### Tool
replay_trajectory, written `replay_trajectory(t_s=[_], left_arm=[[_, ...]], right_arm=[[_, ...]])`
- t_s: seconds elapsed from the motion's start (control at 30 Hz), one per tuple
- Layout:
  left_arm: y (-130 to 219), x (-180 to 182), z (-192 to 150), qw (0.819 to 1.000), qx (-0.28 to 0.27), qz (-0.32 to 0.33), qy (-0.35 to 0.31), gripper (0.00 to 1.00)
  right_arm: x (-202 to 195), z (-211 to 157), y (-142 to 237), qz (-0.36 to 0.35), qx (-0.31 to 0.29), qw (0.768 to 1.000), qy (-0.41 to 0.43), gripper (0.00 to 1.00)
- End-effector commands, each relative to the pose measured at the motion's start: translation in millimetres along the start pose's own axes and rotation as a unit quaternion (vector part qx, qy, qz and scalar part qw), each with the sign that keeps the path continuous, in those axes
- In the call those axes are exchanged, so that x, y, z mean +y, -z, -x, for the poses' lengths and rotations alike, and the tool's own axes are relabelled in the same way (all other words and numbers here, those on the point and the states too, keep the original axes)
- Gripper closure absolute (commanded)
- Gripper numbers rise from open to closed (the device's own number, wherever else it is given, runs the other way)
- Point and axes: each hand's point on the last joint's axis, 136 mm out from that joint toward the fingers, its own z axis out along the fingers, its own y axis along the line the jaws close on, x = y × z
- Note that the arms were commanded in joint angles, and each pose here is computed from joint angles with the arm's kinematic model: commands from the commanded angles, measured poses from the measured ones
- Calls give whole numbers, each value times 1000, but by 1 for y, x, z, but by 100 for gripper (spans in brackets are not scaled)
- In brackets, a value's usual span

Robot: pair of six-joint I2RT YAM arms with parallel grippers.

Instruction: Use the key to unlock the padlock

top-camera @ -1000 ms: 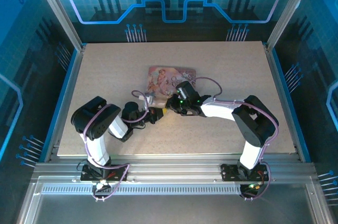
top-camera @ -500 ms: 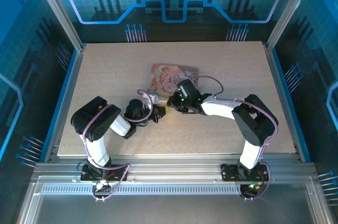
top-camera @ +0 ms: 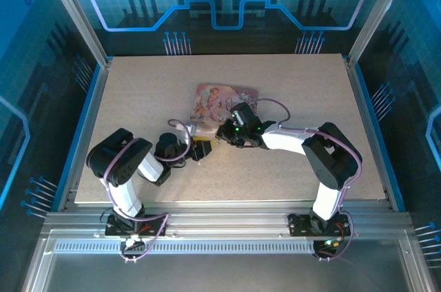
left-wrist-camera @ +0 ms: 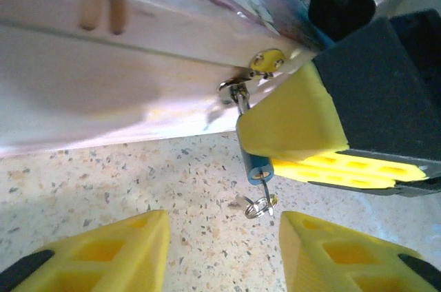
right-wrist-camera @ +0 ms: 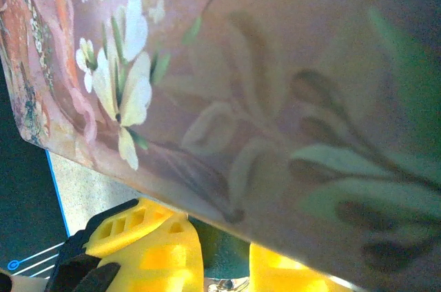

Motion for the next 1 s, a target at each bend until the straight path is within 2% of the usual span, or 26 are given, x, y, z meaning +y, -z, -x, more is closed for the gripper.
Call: replay_trajectory(t_s=[0.0,0.3,0.6,0.97], left_arm=[[2,-10,2,999,-6,-43,33,60],[-7,-16,3,997,2,-63,41,72],[-12,-24,3,996,6,-78,37,69],[-24,-27,5,995,9,-88,35,76]], right_arm=[[-23,-24,-5,-31,63,996,-49,100],[-25,-24,-5,-34,61,996,-48,100],[-26,-25,-6,-35,62,996,-49,100],[-23,-25,-5,-32,63,996,-50,100]])
